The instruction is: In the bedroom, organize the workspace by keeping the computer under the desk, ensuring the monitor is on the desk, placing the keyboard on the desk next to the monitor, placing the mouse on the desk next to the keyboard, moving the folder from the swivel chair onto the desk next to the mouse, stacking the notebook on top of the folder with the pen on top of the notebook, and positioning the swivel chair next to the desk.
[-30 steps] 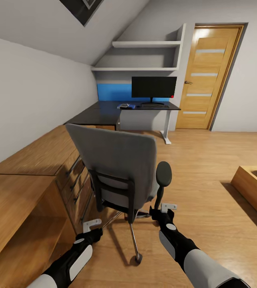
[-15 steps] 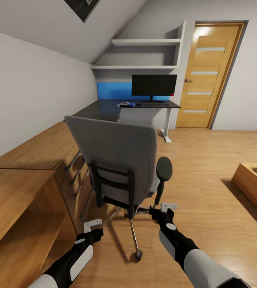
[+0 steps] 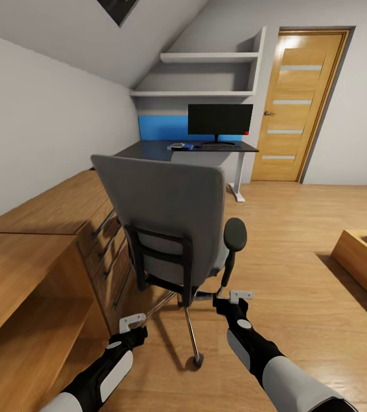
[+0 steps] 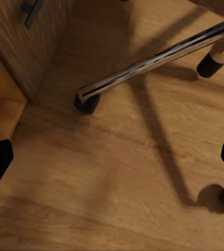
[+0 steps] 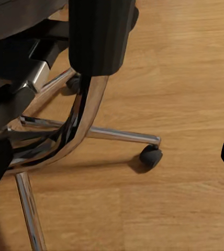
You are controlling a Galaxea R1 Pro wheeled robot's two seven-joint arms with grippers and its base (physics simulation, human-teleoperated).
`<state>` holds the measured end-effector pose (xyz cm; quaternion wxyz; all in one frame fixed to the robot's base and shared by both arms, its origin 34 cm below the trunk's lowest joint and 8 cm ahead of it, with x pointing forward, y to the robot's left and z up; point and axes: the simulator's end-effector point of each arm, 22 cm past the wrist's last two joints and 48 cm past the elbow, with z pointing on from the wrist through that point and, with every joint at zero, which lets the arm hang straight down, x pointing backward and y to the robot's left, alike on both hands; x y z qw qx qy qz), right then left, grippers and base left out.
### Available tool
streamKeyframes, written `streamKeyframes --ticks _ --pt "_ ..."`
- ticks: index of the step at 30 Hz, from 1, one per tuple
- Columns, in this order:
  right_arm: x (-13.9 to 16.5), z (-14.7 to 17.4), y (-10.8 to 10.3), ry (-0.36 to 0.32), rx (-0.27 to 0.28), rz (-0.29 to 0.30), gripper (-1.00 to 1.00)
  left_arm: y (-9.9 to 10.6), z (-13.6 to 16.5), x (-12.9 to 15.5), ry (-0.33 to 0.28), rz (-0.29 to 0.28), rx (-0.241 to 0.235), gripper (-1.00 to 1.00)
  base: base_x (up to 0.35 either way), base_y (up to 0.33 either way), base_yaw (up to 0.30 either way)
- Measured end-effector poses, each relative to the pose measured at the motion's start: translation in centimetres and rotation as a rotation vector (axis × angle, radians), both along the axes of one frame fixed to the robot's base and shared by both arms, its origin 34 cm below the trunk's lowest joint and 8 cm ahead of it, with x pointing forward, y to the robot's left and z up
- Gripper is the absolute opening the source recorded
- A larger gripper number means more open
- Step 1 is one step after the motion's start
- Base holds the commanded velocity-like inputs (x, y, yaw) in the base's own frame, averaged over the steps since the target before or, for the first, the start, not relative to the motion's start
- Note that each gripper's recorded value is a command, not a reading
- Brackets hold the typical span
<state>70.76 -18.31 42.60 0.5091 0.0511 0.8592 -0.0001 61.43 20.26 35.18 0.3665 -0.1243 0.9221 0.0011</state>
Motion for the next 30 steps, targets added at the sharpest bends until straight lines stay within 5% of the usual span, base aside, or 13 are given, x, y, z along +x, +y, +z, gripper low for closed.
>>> streamKeyframes --ticks 17,22,30 --pt "-0.1 -0.2 0.0 0.005 -0.001 -0.001 1.0 -0.4 -1.0 -0.9 0.023 -0.025 0.013 1.0 0.063 -0.008 0.0" --pt "-0.1 -0.2 -0.1 0.004 -0.003 -0.002 1.0 -1.6 -0.2 -0.4 -0.038 -0.067 0.037 1.0 0.16 -0.165 0.0" --pt "-0.2 -0.2 -0.1 0.005 -0.003 0.0 1.0 -2.1 -0.2 -0.5 -0.044 -0.094 0.05 1.0 0.239 -0.203 0.0"
